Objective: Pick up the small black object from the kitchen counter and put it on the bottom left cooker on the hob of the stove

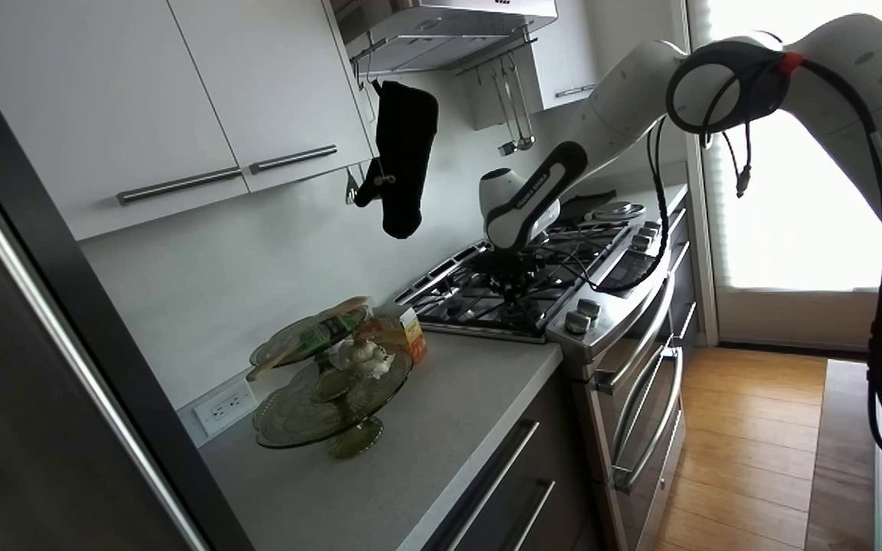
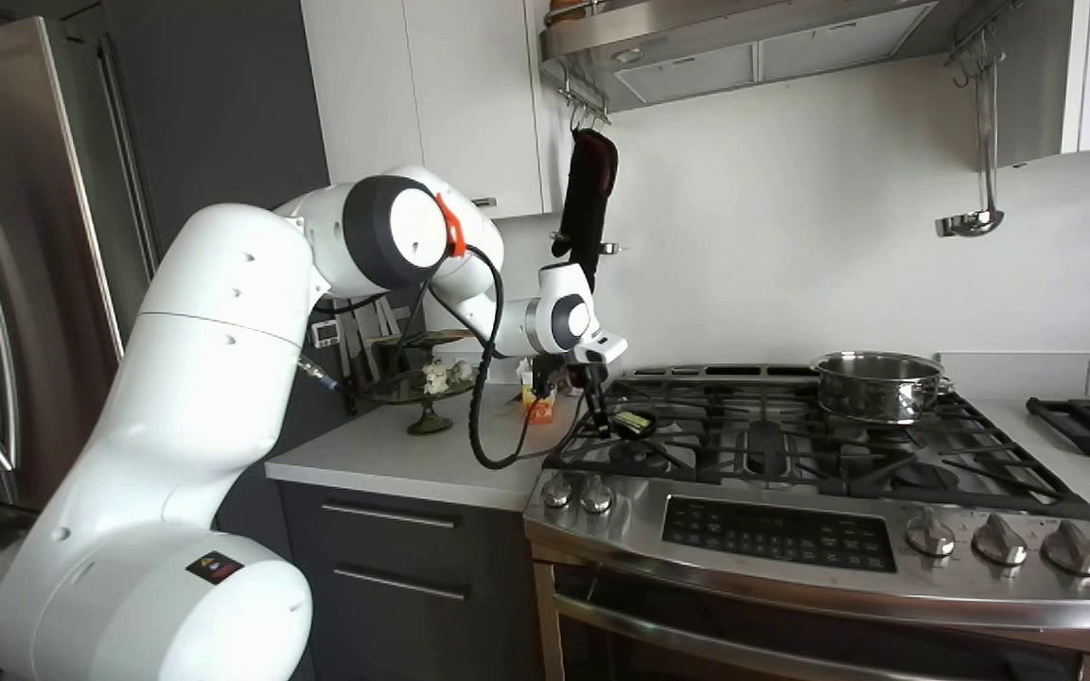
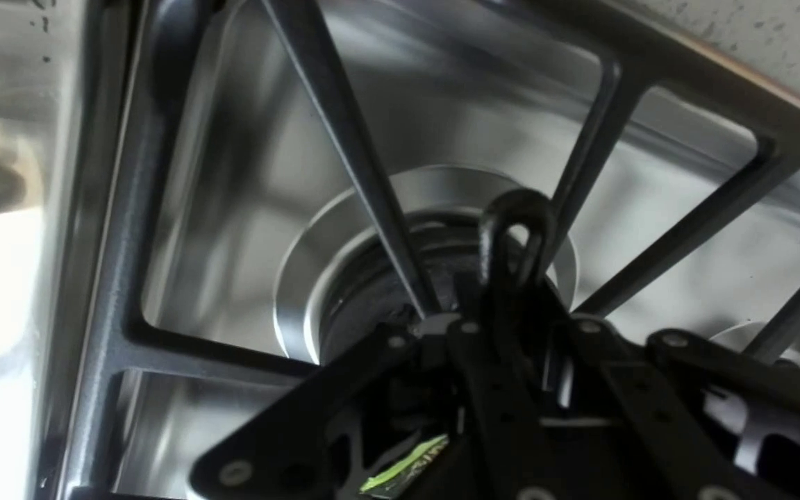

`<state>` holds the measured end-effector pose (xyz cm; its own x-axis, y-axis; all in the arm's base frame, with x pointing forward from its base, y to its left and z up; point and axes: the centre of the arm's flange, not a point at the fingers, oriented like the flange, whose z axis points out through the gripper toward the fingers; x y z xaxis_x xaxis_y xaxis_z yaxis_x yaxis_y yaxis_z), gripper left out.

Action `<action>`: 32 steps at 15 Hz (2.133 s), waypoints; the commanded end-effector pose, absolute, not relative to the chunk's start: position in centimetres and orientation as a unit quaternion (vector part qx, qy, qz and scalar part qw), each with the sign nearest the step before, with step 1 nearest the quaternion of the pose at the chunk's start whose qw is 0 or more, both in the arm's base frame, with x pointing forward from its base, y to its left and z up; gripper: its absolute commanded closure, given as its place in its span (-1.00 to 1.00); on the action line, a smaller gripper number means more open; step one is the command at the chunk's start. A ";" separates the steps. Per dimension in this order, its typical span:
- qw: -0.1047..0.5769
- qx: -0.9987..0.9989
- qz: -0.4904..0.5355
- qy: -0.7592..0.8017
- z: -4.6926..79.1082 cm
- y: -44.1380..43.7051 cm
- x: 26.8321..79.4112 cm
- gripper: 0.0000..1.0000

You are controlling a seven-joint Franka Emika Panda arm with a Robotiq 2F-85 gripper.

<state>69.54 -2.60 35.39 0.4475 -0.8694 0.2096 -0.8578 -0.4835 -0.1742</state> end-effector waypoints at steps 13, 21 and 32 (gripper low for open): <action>0.007 -0.860 -0.107 0.498 35.9 -2.5 70.7 -0.16; 0.024 -0.875 -0.102 0.472 38.9 -1.0 69.1 -1.00; 0.006 -0.952 -0.125 0.279 47.3 0.8 57.7 -1.00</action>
